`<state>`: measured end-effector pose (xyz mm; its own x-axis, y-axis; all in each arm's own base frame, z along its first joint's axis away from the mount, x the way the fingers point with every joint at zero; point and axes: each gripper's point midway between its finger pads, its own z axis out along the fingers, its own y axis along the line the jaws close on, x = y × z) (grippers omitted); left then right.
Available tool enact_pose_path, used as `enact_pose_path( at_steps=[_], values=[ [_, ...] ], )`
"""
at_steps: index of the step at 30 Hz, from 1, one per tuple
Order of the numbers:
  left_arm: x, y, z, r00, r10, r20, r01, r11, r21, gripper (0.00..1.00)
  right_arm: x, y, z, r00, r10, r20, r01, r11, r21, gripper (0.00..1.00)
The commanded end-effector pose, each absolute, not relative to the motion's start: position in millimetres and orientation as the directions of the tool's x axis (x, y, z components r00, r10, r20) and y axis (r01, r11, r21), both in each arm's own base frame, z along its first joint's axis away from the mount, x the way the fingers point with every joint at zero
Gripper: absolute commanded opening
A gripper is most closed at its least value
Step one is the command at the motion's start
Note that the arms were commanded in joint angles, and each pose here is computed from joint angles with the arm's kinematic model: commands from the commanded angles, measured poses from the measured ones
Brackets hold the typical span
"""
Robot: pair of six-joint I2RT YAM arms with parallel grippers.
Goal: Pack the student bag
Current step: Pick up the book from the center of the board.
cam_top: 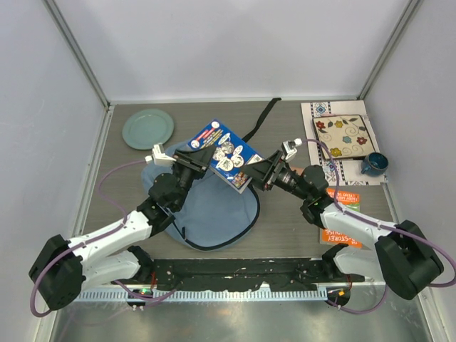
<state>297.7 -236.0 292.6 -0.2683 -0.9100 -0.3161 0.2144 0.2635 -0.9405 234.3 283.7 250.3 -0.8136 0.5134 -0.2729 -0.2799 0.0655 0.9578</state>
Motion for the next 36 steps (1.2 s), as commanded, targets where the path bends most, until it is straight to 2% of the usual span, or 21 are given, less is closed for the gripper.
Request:
enact_pose_path(
  at_steps=[1, 2, 4, 7, 8, 10, 11, 12, 13, 14, 15, 16, 17, 18, 21, 22, 24, 27, 28, 31, 36],
  values=[
    [292, -231, 339, -0.241, -0.952, -0.190, 0.318, 0.107, -0.942, 0.00, 236, 283, 302, -0.776, 0.561, -0.288, -0.393, -0.074, 0.917, 0.68],
    [293, -233, 335, -0.246, -0.950, -0.194, 0.313, 0.111, -0.943, 0.00, 236, 284, 302, -0.775, 0.562, -0.289, -0.397, -0.078, 0.914, 0.63],
    [292, -236, 331, -0.256, -0.948, -0.192, 0.305, 0.109, -0.946, 0.00, 237, 286, 302, -0.783, 0.554, -0.285, -0.392, -0.083, 0.916, 0.61],
    [292, -237, 321, -0.256, -0.946, -0.200, 0.290, 0.122, -0.949, 0.00, 235, 285, 304, -0.786, 0.551, -0.282, -0.395, -0.096, 0.914, 0.49],
    [292, -237, 319, -0.256, -0.945, -0.202, 0.286, 0.126, -0.950, 0.00, 235, 285, 303, -0.786, 0.551, -0.281, -0.394, -0.095, 0.914, 0.33],
    [292, -239, 313, -0.265, -0.939, -0.218, 0.272, 0.144, -0.951, 0.21, 234, 283, 305, -0.778, 0.559, -0.287, -0.401, -0.091, 0.911, 0.15],
    [292, -241, 310, -0.270, -0.932, -0.243, 0.268, 0.170, -0.948, 0.33, 235, 282, 300, -0.774, 0.560, -0.296, -0.397, -0.064, 0.916, 0.01],
    [292, -243, 298, -0.285, -0.917, -0.280, 0.236, 0.216, -0.948, 0.50, 236, 281, 297, -0.766, 0.564, -0.309, -0.398, -0.039, 0.916, 0.01],
    [292, -246, 299, -0.303, -0.903, -0.305, 0.225, 0.244, -0.943, 0.62, 237, 278, 293, -0.756, 0.573, -0.316, -0.393, -0.012, 0.919, 0.01],
    [291, -247, 293, -0.316, -0.883, -0.348, 0.201, 0.296, -0.934, 0.73, 242, 269, 285, -0.722, 0.597, -0.350, -0.389, 0.068, 0.919, 0.01],
    [288, -244, 266, -0.350, -0.817, -0.458, 0.142, 0.437, -0.888, 0.88, 244, 263, 281, -0.702, 0.610, -0.368, -0.378, 0.118, 0.918, 0.01],
    [286, -246, 272, -0.364, -0.776, -0.515, 0.154, 0.495, -0.855, 0.95, 249, 255, 279, -0.671, 0.631, -0.389, -0.364, 0.176, 0.914, 0.01],
    [281, -248, 265, -0.404, -0.716, -0.569, 0.167, 0.554, -0.815, 1.00, 254, 236, 262, -0.628, 0.665, -0.405, -0.276, 0.296, 0.914, 0.01],
    [273, -244, 240, -0.454, -0.589, -0.669, 0.171, 0.679, -0.714, 1.00, 260, 221, 256, -0.569, 0.671, -0.476, -0.266, 0.398, 0.878, 0.01],
    [251, -246, 208, -0.577, -0.356, -0.735, 0.236, 0.789, -0.568, 1.00, 267, 168, 244, -0.433, 0.695, -0.574, -0.109, 0.592, 0.798, 0.01],
    [245, -250, 200, -0.606, -0.299, -0.738, 0.260, 0.802, -0.538, 1.00, 266, 158, 251, -0.404, 0.700, -0.589, -0.102, 0.606, 0.789, 0.01],
    [220, -266, 183, -0.673, -0.151, -0.724, 0.351, 0.796, -0.493, 0.99, 262, 141, 251, -0.370, 0.702, -0.609, -0.061, 0.636, 0.770, 0.01],
    [191, -292, 177, -0.663, 0.067, -0.746, 0.486, 0.797, -0.360, 1.00, 259, 124, 254, -0.332, 0.708, -0.623, -0.010, 0.658, 0.753, 0.01],
    [184, -298, 162, -0.655, 0.168, -0.737, 0.533, 0.794, -0.293, 1.00, 258, 121, 254, -0.327, 0.705, -0.630, -0.001, 0.666, 0.746, 0.01],
    [155, -317, 146, -0.639, 0.339, -0.690, 0.639, 0.733, -0.232, 1.00, 254, 113, 255, -0.320, 0.692, -0.647, 0.022, 0.688, 0.725, 0.01],
    [124, -331, 128, -0.635, 0.447, -0.630, 0.713, 0.653, -0.256, 0.98, 249, 113, 257, -0.326, 0.692, -0.644, 0.019, 0.686, 0.728, 0.01]
  ],
)
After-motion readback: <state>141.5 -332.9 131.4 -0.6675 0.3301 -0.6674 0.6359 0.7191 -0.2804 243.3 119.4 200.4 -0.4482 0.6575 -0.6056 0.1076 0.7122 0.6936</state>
